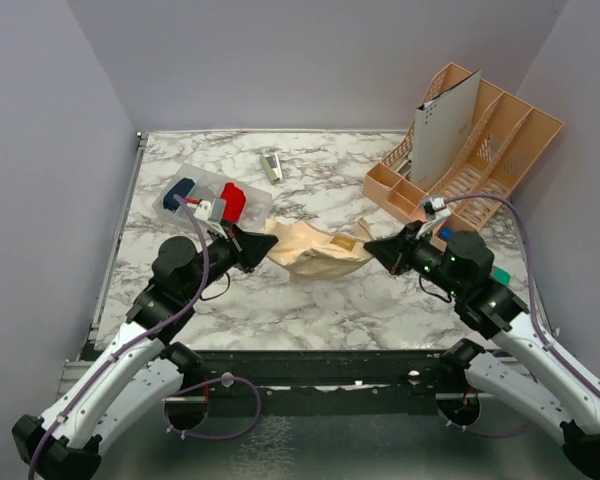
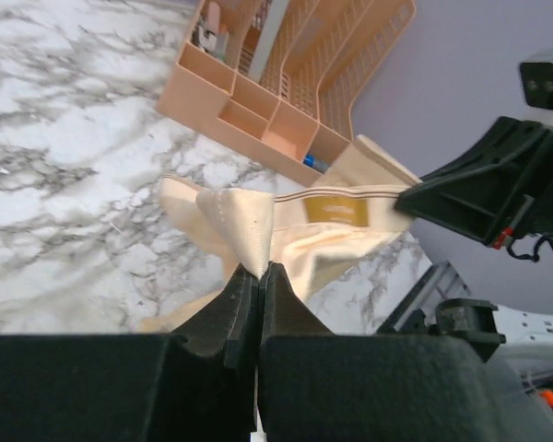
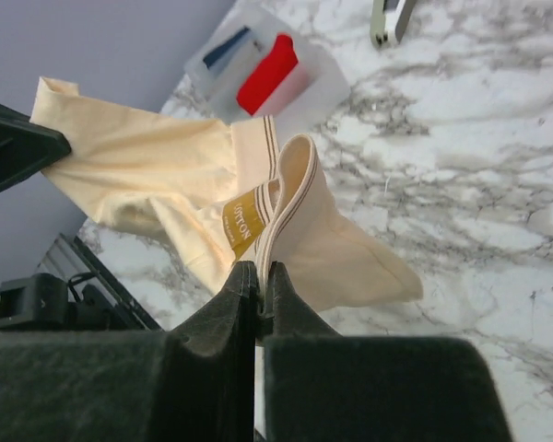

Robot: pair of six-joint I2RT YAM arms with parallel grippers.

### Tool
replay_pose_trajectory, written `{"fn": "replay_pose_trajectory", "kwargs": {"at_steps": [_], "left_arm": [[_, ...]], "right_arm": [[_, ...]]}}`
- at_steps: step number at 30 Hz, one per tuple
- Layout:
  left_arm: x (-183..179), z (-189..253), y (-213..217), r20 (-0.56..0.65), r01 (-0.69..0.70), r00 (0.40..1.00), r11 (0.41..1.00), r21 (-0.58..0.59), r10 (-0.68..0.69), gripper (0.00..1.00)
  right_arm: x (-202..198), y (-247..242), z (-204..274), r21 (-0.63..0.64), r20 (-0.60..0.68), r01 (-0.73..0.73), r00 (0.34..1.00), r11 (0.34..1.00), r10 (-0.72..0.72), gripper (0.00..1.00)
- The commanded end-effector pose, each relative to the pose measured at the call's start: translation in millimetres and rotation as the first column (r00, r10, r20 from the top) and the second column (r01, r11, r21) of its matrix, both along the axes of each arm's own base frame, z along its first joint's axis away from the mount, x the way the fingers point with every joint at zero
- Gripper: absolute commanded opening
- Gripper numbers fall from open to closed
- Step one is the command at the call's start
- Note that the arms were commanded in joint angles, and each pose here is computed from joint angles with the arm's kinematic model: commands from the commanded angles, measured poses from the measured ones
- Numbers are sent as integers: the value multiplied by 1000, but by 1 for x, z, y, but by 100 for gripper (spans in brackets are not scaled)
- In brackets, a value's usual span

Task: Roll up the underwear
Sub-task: Flatten out the underwear at the center of the board.

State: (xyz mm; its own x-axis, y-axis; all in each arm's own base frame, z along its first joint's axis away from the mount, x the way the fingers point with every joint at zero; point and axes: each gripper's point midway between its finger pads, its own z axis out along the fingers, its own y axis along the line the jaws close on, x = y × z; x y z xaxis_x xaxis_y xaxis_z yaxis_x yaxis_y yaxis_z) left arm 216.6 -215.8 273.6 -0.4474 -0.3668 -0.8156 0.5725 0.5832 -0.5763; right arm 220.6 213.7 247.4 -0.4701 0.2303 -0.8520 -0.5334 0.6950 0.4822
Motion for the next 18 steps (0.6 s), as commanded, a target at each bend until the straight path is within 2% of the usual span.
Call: {"fn": "replay_pose_trajectory", "kwargs": {"at_steps": [1, 4, 6, 9, 11, 14, 18], "left_arm": [[-5, -18, 35, 5, -110, 994, 979, 173, 111, 0], [-12, -9, 49, 36, -167, 986, 976, 139, 163, 0], [-17, -7, 54, 36, -183, 983, 977, 108, 181, 0], [-28, -9, 48, -16, -137, 990, 989, 61, 138, 0], [-37, -19, 41, -95, -92, 991, 995, 48, 96, 0], [-47, -47, 35, -257, -59, 964, 998, 39, 67, 0], [-58, -100, 29, -460, -62, 886, 998, 11, 60, 0]], "right_arm": [[-8, -30, 38, 11, 146, 88, 985, 996, -89, 0], [-15, -45, 50, 53, 189, 133, 972, 990, -141, 1], [-15, -54, 44, 36, 154, 176, 972, 984, -180, 0], [-19, -52, 31, -25, 62, 164, 985, 986, -162, 1], [-25, -44, 24, -53, 9, 107, 994, 993, -106, 1], [-23, -40, 2, -104, -99, 104, 989, 989, -114, 1], [-3, -36, -42, -233, -224, 132, 957, 964, -185, 3]]}}
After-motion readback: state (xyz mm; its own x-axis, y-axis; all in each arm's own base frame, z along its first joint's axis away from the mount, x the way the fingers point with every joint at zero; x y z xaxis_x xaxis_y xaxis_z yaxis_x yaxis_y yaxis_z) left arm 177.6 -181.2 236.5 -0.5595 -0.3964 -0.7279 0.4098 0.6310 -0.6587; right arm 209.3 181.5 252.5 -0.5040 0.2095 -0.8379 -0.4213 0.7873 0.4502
